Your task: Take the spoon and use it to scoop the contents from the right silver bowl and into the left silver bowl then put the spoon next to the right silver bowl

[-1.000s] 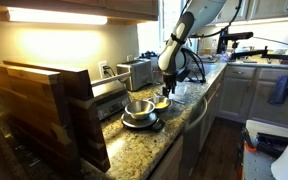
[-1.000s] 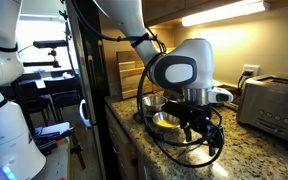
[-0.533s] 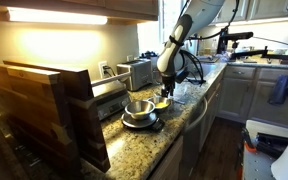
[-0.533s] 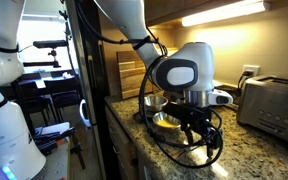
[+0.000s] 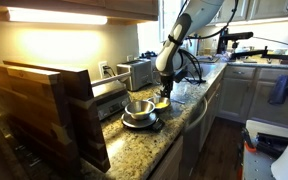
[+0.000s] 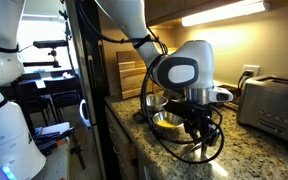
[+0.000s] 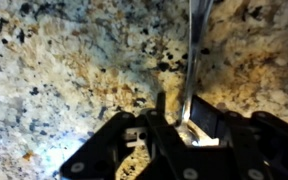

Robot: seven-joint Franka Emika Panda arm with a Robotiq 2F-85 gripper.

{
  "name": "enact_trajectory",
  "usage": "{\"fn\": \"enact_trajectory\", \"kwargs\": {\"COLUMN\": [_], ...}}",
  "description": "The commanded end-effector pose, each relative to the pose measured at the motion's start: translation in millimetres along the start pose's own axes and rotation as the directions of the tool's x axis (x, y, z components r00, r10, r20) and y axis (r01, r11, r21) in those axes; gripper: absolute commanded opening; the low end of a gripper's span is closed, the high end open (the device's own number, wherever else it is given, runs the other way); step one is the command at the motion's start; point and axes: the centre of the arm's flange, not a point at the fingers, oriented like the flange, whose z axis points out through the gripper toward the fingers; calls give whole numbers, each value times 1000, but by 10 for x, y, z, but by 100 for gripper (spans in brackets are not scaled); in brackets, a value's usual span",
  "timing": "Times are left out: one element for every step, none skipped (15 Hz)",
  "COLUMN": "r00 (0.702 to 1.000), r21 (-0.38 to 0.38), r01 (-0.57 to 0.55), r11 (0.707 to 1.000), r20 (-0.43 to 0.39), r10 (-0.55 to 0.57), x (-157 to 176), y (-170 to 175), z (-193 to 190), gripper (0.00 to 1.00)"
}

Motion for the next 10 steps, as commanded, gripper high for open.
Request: {"fn": "enact_trajectory", "kwargs": {"r00": [1000, 1000, 1000, 1000, 1000, 1000, 999, 1000, 999, 999], "r21": [25, 30, 34, 39, 38, 42, 42, 34, 30, 14], "r01": [-8, -11, -14, -18, -22, -25, -27, -25, -25, -25], "r11": [1000, 999, 999, 999, 999, 999, 999, 999, 999, 1000], "r20": [13, 13, 15, 17, 17, 18, 17, 18, 21, 23], "r10": [7, 11, 13, 18, 22, 25, 27, 25, 24, 25], "x": [-29, -31, -33, -47, -52, -58, -63, -82, -89, -107], "y": [-21, -11, -5, 14, 23, 34, 40, 45, 45, 44], "z": [14, 10, 9, 17, 19, 18, 13, -29, -60, -162], "gripper": [9, 5, 4, 7, 7, 7, 7, 7, 7, 7]}}
